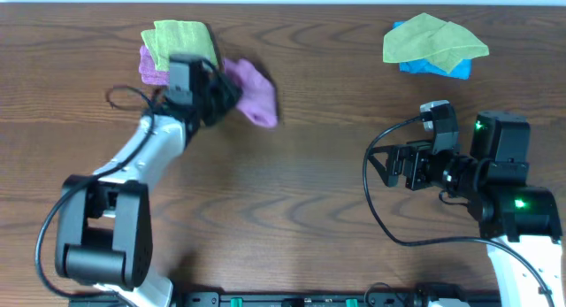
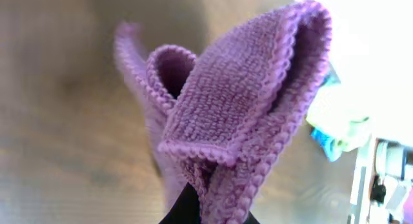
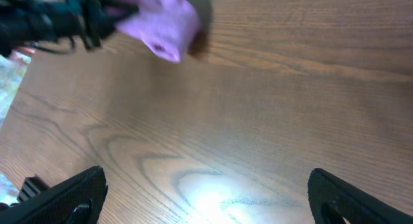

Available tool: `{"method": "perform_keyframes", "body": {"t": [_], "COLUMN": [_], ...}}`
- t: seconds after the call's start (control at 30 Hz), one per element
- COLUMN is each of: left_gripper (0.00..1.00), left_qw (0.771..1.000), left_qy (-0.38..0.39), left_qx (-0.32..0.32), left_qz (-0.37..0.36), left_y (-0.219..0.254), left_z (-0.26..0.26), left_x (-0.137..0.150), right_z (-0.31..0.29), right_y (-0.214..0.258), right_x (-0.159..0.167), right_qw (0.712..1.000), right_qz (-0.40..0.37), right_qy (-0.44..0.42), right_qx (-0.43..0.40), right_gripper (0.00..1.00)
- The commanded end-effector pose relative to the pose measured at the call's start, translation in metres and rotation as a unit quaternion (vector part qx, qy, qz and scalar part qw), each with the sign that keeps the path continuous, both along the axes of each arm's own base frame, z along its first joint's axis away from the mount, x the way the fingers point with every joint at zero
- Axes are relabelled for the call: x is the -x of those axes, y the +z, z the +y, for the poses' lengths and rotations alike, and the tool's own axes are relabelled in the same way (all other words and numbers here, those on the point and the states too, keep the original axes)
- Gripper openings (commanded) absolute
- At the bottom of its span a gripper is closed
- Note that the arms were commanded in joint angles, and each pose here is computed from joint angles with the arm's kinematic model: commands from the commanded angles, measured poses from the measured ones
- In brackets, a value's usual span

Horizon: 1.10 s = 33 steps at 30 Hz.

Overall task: Fold the cloth
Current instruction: 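Carry the folded square forward-left and place it on the left cloth pile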

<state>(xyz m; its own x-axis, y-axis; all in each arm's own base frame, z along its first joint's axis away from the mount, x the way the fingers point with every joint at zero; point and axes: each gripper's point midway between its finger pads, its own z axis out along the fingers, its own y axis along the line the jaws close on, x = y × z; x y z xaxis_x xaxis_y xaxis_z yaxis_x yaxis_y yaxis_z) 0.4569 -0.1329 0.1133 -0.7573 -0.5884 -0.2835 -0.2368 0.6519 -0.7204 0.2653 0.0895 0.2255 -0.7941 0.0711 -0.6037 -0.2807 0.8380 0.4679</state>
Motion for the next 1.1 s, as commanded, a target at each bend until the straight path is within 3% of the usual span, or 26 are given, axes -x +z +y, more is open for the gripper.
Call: {"method": "perform_keyframes", "body": {"t": [0.0, 0.33, 0.9, 1.07], "left_gripper": [0.06, 0.06, 0.06, 0.06], "left_qw": [0.998, 0.987, 0.978, 0.977], "left_qy": [0.024, 0.097, 0.111, 0.119], "left_qx": [-0.034, -0.068, -0.091, -0.094], "left_qz": [-0.053, -0.113, -0.154, -0.148], "left_y": [0.037, 0.075, 0.064, 0.056], "left_z": [0.024, 0.086, 0.109, 0.119], "left_x": [-0.025, -0.060, -0.141, -0.149], "right_z": [-0.001, -0.001, -0.002, -0.004], "right_y": [0.001, 0.001, -0.007, -0.008], "right_x": [0.002, 0.002, 0.004, 0.002], "right_qw": [1.000, 1.000, 1.000, 1.000], "right_qz": [-0.006, -0.006, 0.004, 0.004], "right_qy": [0.003, 0.003, 0.002, -0.002], "right_qx": [-0.002, -0.002, -0.002, 0.004], "right_gripper": [0.99, 0.99, 0.99, 0.99]}}
